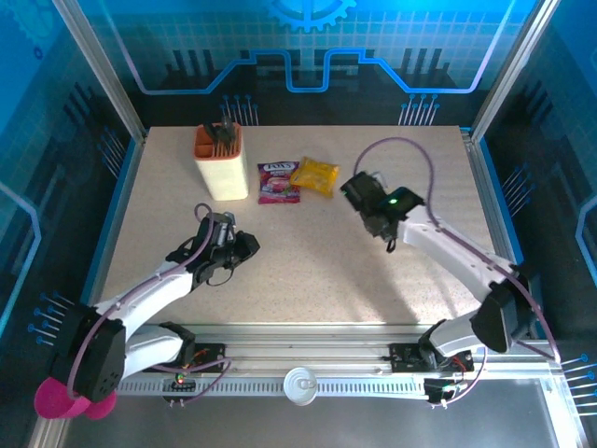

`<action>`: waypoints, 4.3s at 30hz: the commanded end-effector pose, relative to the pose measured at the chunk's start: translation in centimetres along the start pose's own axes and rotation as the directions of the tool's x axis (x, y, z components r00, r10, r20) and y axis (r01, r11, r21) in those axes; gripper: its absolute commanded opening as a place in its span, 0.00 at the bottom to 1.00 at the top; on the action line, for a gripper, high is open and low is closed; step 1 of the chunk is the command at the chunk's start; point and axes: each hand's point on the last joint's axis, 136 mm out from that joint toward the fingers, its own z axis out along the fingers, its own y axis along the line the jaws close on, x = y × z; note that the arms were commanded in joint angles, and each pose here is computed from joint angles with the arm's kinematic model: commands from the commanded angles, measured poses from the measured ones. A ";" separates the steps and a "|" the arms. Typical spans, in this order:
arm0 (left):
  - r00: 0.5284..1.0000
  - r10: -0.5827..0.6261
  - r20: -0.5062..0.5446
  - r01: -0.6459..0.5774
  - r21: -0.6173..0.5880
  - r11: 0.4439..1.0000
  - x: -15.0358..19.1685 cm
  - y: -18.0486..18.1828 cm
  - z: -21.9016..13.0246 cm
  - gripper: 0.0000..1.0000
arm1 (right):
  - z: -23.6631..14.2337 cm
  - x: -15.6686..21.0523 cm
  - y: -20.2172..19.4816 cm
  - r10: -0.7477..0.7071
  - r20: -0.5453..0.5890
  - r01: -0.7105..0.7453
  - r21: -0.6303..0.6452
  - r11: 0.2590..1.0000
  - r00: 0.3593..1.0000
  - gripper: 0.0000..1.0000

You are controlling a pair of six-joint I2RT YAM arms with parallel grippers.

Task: Fold a paper plane with a square sheet of paper (pick it up from the middle)
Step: Turn over the paper at the center of the table, then fold the wing for the fifth time at the center of the table.

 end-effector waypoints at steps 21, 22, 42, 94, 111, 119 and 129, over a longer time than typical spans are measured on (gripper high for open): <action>0.999 -0.028 0.046 0.029 -0.022 0.999 -1.0 1.0 -3.4 0.20 | -5.3 5.0 25.3 -0.358 0.017 0.351 -0.253 0.902 0.933 0.55; 0.999 -0.021 0.046 0.022 -0.020 1.000 -1.1 0.8 -3.4 0.20 | -5.8 4.6 24.9 -0.333 0.030 0.327 -0.300 0.896 0.942 0.56; 0.903 0.333 -0.272 -0.270 0.245 0.931 10.4 -13.8 5.2 0.22 | 4.1 2.7 10.1 0.487 -0.468 -0.643 -0.707 0.294 0.737 0.55; 0.897 0.300 -0.326 -0.273 0.125 0.954 10.5 -7.5 14.8 0.04 | 5.8 3.2 17.0 0.410 -0.606 -0.692 -0.717 0.090 0.682 0.33; 0.878 0.411 -0.246 -0.377 0.175 0.909 7.9 -10.3 12.4 0.26 | 7.4 6.9 17.2 0.503 -0.678 -0.812 -0.577 0.088 0.536 0.00; 0.773 0.597 -0.216 -0.573 0.166 0.802 10.8 -10.6 10.5 0.38 | 6.3 8.3 16.5 0.605 -0.645 -0.856 -0.501 0.127 0.467 0.00; 0.619 0.777 -0.116 -0.765 0.138 0.630 13.9 -10.0 9.1 0.40 | 4.0 6.3 15.7 0.617 -0.597 -0.830 -0.530 0.176 0.512 0.00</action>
